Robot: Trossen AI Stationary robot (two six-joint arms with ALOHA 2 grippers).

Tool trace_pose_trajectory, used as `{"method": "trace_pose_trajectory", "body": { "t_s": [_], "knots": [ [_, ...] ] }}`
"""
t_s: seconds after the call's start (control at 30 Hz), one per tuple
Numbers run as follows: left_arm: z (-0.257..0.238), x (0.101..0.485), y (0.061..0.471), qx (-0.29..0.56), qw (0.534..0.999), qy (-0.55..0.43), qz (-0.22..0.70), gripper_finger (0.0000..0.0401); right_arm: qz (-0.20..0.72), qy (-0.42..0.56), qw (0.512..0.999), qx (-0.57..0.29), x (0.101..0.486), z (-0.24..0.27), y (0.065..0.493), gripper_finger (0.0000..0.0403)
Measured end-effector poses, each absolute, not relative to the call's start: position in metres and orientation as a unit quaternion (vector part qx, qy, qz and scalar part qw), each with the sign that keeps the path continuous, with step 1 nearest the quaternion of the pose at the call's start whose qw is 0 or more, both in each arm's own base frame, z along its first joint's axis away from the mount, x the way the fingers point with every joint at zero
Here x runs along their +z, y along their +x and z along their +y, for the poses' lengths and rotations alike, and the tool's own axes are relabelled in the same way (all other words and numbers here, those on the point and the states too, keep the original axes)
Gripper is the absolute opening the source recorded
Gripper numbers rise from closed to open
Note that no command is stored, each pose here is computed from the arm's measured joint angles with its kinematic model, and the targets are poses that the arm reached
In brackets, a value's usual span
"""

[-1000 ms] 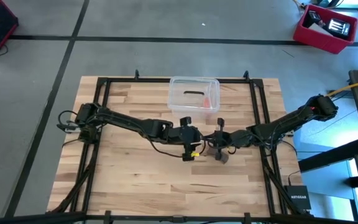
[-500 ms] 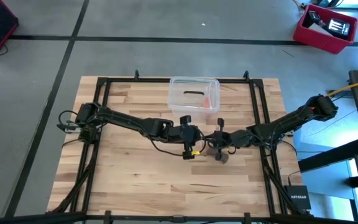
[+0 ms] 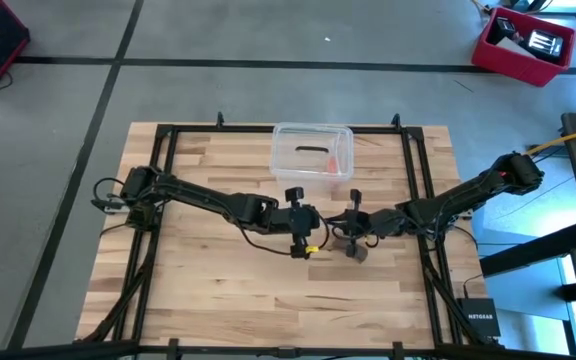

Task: Roll bandage
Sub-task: Open the transparent zip bag

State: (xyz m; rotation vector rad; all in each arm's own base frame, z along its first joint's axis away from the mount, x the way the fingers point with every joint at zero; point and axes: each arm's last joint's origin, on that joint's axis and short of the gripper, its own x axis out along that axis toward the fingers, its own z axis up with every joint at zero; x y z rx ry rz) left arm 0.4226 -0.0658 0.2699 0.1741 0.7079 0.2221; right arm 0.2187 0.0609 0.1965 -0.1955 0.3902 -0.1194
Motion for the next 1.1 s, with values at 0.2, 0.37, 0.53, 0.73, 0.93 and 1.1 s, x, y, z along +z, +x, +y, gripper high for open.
{"method": "trace_pose_trajectory", "body": {
  "t_s": [0.2,0.37,0.53,0.73,0.93,1.1],
  "knots": [
    [-0.075,0.267,0.414,0.107,0.917,0.083,0.376,0.0022,0.203,-0.101,0.972,-0.059,0.195,0.061,0.218,0.0004],
    [-0.081,0.271,0.4,0.114,0.902,0.082,0.408,0.0028,0.212,-0.104,0.97,-0.059,0.194,0.06,0.216,0.0004],
    [-0.085,0.276,0.382,0.126,0.881,0.076,0.451,0.002,0.219,-0.107,0.968,-0.061,0.197,0.058,0.211,0.0004],
    [-0.09,0.276,0.365,0.133,0.855,0.08,0.496,0.0031,0.209,-0.102,0.971,-0.059,0.203,0.057,0.208,0.0004],
    [-0.092,0.279,0.372,0.11,0.874,0.085,0.465,0.0048,0.213,-0.104,0.97,-0.054,0.202,0.057,0.207,0.0004],
    [-0.082,0.299,0.384,0.099,0.906,0.057,0.408,0.0099,0.214,-0.103,0.97,-0.051,0.202,0.057,0.207,0.0004]
  ]
}}
